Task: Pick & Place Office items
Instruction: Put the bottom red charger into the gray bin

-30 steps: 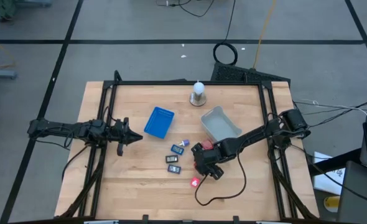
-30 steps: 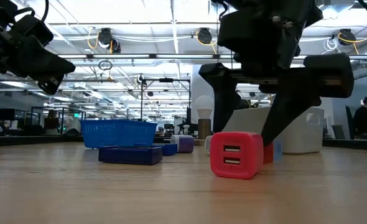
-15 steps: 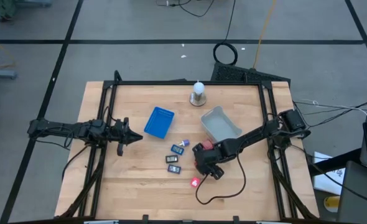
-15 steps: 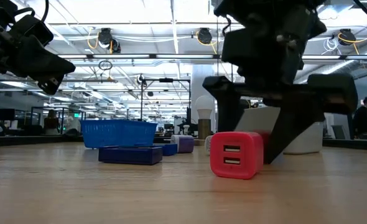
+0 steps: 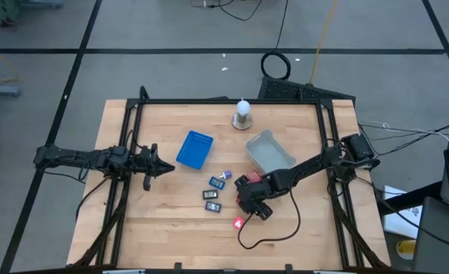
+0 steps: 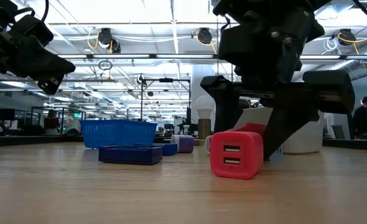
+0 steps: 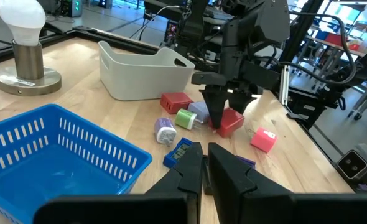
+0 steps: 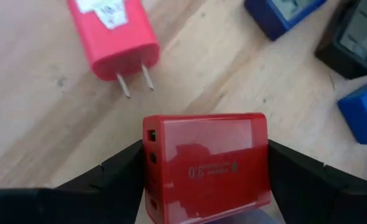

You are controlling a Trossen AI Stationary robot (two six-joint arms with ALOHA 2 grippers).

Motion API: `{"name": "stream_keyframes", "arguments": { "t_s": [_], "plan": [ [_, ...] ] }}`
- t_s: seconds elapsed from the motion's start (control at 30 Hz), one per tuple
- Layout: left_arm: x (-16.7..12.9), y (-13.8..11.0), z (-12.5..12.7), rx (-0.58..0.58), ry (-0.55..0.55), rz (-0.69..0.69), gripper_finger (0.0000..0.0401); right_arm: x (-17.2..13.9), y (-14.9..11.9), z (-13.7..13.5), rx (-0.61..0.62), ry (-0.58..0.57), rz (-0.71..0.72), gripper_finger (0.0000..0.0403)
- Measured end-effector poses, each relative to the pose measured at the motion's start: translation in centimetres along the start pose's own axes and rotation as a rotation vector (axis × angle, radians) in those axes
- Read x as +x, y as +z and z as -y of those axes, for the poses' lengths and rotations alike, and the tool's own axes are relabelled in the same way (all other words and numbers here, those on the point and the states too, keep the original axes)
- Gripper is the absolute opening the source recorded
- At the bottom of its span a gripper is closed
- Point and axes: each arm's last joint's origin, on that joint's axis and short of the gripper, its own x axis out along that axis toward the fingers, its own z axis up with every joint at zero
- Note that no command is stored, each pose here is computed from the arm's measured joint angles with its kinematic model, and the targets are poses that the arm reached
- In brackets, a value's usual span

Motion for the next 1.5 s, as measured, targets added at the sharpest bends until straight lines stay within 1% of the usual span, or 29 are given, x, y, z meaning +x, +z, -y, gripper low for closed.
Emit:
{"name": "stream_keyframes", "arguments": {
  "t_s": [0.17,0.33,0.43,0.53,0.63,0.73,0.87,1.0,1.1,1.23,1.33,1.5],
  "plan": [
    [0.0,0.0,0.0,0.000,0.000,0.000,0.0026,-0.1,0.1,-0.1,0.015,-0.003,0.009,0.0282],
    [0.0,0.0,0.0,0.000,0.000,0.000,0.0026,-0.8,0.4,0.0,0.022,-0.013,0.025,0.0285],
    [0.0,0.0,0.0,0.000,0.000,0.000,0.0026,-1.5,0.7,0.1,0.021,-0.021,0.045,0.0282],
    [0.0,0.0,0.0,0.000,0.001,0.000,0.0026,-3.1,1.2,0.3,0.021,-0.040,0.087,0.0283],
    [0.0,0.0,0.0,0.000,0.000,0.000,0.0026,-5.3,1.9,0.4,0.026,-0.067,0.153,0.0284],
    [0.0,0.0,0.0,0.000,0.001,0.000,0.0026,-8.4,2.6,0.5,0.035,-0.097,0.234,0.0283],
    [0.0,0.0,0.0,0.000,0.000,0.000,0.0026,-13.2,3.1,0.5,0.059,-0.141,0.371,0.0283],
    [0.0,0.0,0.0,0.000,0.001,0.000,0.0026,-18.3,2.9,0.1,0.059,-0.190,0.507,0.0283],
    [0.0,0.0,0.0,0.000,0.001,0.000,0.0026,-22.0,2.4,-0.3,0.070,-0.227,0.608,0.0283],
    [0.0,0.0,0.0,0.005,0.001,0.000,0.0026,-25.7,0.9,-1.0,0.097,-0.302,0.673,0.0282],
    [0.0,0.0,0.0,0.005,0.001,0.000,0.0026,-27.2,-1.1,-1.7,0.126,-0.363,0.716,0.0282],
    [0.0,0.0,0.0,0.006,0.001,0.000,0.0026,-27.4,-5.3,-2.7,0.205,-0.492,0.748,0.0282]
  ]
}}
